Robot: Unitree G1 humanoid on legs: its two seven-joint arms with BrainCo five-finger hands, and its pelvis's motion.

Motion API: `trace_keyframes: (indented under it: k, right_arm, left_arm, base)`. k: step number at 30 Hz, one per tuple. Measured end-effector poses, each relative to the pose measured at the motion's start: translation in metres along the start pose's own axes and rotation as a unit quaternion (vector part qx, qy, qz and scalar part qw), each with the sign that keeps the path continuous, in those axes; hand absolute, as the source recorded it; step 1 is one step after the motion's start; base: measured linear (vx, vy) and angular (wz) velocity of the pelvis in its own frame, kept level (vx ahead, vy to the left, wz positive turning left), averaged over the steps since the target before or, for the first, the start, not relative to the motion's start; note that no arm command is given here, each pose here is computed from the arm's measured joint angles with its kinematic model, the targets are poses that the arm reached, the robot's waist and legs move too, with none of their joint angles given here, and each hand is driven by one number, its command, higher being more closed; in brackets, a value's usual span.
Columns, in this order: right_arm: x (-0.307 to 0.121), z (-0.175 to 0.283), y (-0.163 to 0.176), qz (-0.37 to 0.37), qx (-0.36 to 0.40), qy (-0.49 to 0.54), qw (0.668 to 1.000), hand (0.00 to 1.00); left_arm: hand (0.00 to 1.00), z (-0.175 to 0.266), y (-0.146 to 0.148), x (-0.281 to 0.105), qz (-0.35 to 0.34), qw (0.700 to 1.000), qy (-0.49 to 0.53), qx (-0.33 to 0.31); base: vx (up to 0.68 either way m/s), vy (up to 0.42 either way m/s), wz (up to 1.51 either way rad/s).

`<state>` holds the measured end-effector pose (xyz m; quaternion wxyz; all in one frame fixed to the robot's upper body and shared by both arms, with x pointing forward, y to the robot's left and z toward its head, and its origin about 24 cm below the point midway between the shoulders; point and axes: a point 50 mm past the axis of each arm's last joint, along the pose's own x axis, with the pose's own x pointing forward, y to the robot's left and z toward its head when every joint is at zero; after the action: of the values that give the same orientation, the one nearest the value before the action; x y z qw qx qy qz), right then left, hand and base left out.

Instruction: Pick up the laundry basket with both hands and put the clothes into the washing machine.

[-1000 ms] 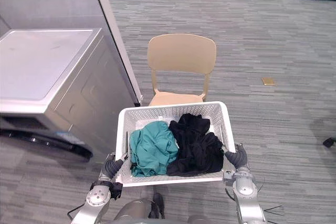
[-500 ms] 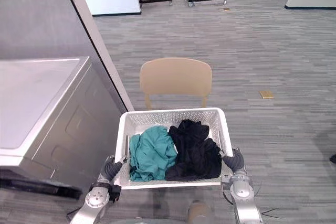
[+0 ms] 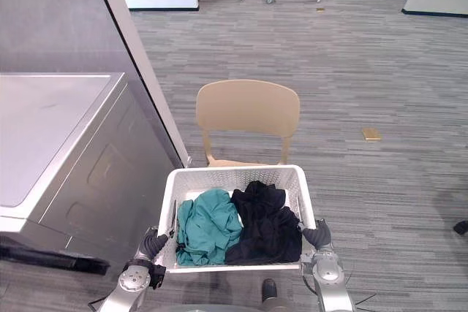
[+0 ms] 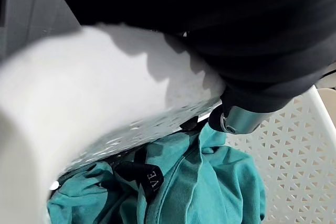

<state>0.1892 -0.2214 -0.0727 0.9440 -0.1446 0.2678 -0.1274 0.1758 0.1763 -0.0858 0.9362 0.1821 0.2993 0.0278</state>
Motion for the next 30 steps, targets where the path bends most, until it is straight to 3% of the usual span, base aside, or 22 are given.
trace_keyframes:
  k: [9,15,21,22,23,26,30]
  right_arm:
    - [0.056,0.136,-0.008,-0.040,0.035,-0.156,0.986,1.00]
    - [0.056,0.173,-0.008,-0.067,0.070,-0.195,0.976,1.00]
    - [0.048,0.243,-0.013,-0.089,0.108,-0.283,0.949,1.00]
    - [0.047,0.249,-0.014,-0.089,0.111,-0.290,0.946,0.00]
    - [0.045,0.260,-0.016,-0.092,0.119,-0.302,0.941,0.00]
    - [0.038,0.293,-0.021,-0.094,0.147,-0.336,0.926,0.00]
    - [0.034,0.328,-0.021,-0.082,0.170,-0.351,0.917,0.00]
  left_arm:
    - [1.00,0.149,0.036,0.059,0.075,0.982,-0.174,-0.002]
    - [1.00,0.212,0.053,0.061,0.121,0.963,-0.238,-0.024]
    - [1.00,0.277,0.081,0.054,0.171,0.938,-0.298,-0.056]
    - [1.00,0.283,0.084,0.053,0.174,0.935,-0.303,-0.055]
    - [0.00,0.294,0.089,0.051,0.180,0.931,-0.311,-0.063]
    - [0.00,0.329,0.102,0.039,0.183,0.912,-0.347,-0.120]
    - [0.00,0.354,0.119,0.028,0.195,0.895,-0.372,-0.148]
  base:
    - [-0.28,-0.037,0.15]
    - [-0.13,-0.025,-0.12]
    - [-0.02,-0.034,-0.08]
    - [0.00,0.000,0.00]
    - [0.00,0.000,0.00]
    - [0.01,-0.017,0.03]
    - [0.01,-0.001,0.00]
